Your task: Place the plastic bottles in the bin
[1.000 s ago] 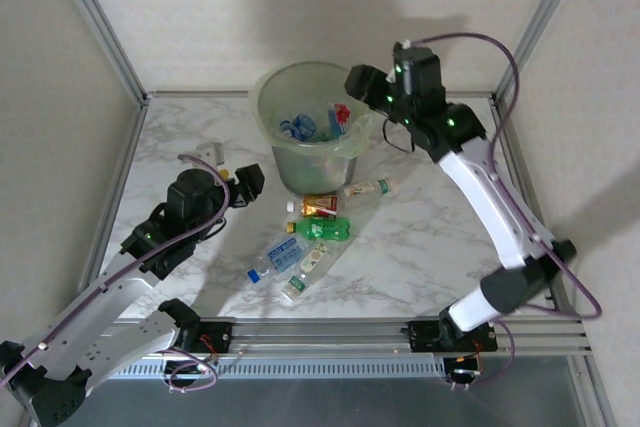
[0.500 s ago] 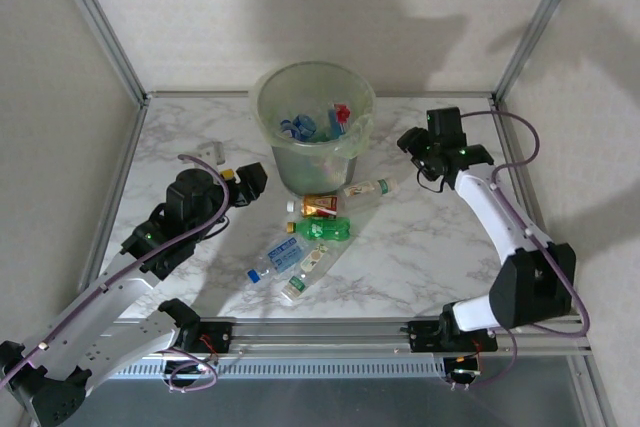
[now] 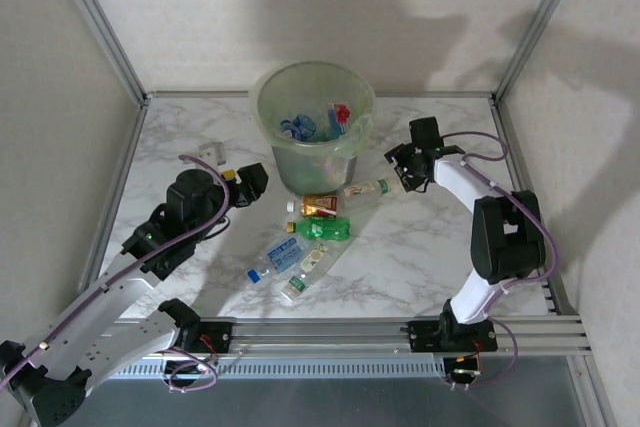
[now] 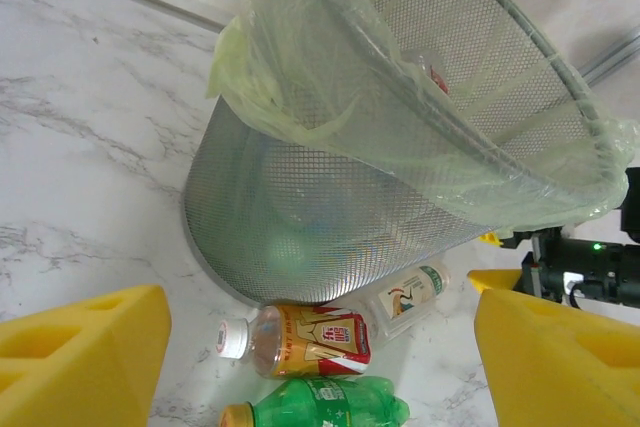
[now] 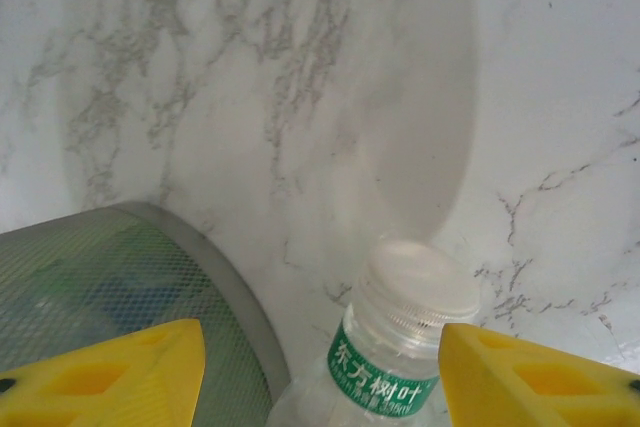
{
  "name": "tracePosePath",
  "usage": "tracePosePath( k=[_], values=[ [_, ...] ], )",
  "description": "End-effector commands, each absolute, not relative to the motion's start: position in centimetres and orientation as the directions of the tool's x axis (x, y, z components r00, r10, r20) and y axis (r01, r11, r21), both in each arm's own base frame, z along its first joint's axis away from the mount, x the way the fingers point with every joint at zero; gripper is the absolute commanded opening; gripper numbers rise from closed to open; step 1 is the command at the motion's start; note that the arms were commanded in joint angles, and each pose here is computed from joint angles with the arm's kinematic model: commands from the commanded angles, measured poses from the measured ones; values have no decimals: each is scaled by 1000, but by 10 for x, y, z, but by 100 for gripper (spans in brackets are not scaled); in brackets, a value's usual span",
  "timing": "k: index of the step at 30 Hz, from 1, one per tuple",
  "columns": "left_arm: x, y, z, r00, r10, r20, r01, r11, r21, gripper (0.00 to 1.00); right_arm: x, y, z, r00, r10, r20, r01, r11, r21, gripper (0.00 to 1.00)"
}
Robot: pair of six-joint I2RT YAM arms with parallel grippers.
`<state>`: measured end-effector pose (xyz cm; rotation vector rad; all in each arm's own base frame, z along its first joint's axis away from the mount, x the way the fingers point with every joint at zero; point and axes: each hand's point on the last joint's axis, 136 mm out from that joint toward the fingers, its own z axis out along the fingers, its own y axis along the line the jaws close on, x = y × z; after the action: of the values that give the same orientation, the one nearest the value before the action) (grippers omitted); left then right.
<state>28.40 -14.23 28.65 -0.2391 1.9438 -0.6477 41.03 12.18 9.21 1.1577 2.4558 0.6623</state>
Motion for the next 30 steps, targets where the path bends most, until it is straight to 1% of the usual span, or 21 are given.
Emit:
tracePosePath(
  k=[1, 8, 18, 25, 28, 30],
  values=[
    [284, -143, 288, -444, -448, -776, 134, 823, -552, 80, 411, 124, 80, -584, 810, -60, 658, 516, 548, 64],
    [286, -146, 284, -453, -447, -772, 140, 819, -557, 80, 402, 125, 61, -587, 809, -31, 684, 515, 517, 67],
    [286, -146, 282, -457, -445, -770, 137, 820, -556, 80, 399, 137, 42, -600, 800, -3, 690, 519, 504, 68],
    [285, -146, 280, -461, -446, -768, 135, 820, -557, 80, 396, 138, 31, -603, 798, 4, 698, 526, 486, 65],
    [286, -147, 280, -462, -447, -766, 137, 818, -559, 80, 394, 135, 29, -603, 798, -6, 700, 533, 476, 60],
    [286, -147, 281, -462, -447, -766, 137, 817, -559, 80, 393, 133, 28, -602, 798, -16, 700, 537, 471, 59]
  ],
)
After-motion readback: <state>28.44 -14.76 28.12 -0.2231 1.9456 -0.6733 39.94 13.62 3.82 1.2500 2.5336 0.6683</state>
